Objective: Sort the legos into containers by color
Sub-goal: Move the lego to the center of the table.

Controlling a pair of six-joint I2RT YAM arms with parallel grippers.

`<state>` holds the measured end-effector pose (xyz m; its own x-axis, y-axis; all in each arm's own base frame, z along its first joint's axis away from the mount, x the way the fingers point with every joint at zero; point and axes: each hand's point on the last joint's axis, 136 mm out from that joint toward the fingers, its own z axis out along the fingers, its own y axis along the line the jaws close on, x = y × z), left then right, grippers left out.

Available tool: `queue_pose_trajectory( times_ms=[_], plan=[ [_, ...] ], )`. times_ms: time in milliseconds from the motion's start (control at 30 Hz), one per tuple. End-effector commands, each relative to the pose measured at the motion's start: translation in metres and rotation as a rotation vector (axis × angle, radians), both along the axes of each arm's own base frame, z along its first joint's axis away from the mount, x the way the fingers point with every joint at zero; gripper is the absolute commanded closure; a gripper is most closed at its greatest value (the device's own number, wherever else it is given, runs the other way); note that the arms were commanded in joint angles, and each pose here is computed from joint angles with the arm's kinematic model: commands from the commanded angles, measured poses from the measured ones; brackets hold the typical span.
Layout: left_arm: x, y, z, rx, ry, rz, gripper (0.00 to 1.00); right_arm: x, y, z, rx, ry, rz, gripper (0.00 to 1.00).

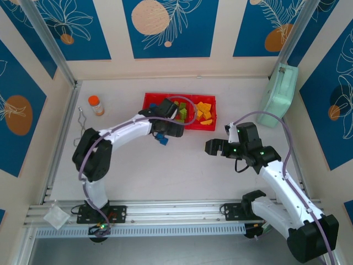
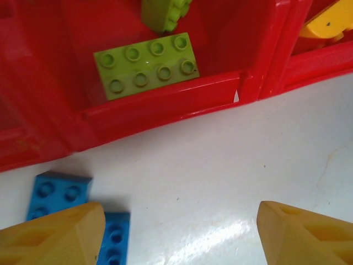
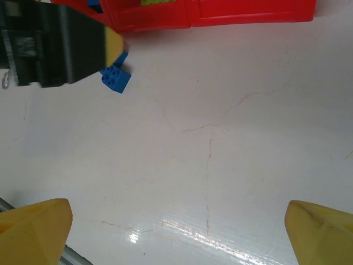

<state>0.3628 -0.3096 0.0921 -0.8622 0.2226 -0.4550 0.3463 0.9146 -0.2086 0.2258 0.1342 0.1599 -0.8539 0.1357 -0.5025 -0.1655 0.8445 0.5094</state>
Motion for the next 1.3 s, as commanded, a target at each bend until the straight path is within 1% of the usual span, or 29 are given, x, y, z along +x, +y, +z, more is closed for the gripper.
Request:
queue_pose_trajectory(
  times_ms=[0,233,367,633,833,867,1000,1133,1200,1267],
  plan=[
    [0.002,-0.015,-0.011,-0.029,0.042,-0.015,0.3,-0.008,0.0,-0.005,0.012,0.032,0.003,0.01],
    [0.0,-0.002,-0.043,0.027,0.096,0.005,0.32,-0.007,0.001,-0.007,0.016,0.035,0.007,0.01],
    [-0.008,0.006,-0.054,0.044,0.134,0.002,0.35,-0.007,0.0,-0.007,0.012,0.038,0.004,0.01],
    [-0.038,0.043,-0.06,0.113,0.17,0.03,0.37,-0.007,-0.001,-0.005,0.01,0.035,0.003,0.01],
    [-0.065,0.066,-0.053,0.105,0.172,0.07,0.39,-0.007,-0.001,-0.003,0.006,0.032,0.004,0.01],
    [-0.069,0.07,-0.05,0.105,0.165,0.077,0.38,-0.008,-0.001,-0.004,0.006,0.033,0.004,0.01],
    [-0.077,0.085,-0.023,0.127,0.1,0.057,0.24,-0.007,-0.001,-0.004,0.008,0.037,0.004,0.01],
    [-0.084,0.107,0.003,0.189,0.042,0.063,0.17,-0.007,-0.001,-0.004,0.008,0.037,0.003,0.01],
    [-0.089,0.12,0.01,0.219,0.028,0.089,0.13,-0.008,-0.001,-0.005,0.006,0.038,0.001,0.01],
    [-0.096,0.128,0.011,0.22,0.029,0.117,0.12,-0.008,-0.002,-0.006,0.006,0.037,-0.002,0.01]
  ],
)
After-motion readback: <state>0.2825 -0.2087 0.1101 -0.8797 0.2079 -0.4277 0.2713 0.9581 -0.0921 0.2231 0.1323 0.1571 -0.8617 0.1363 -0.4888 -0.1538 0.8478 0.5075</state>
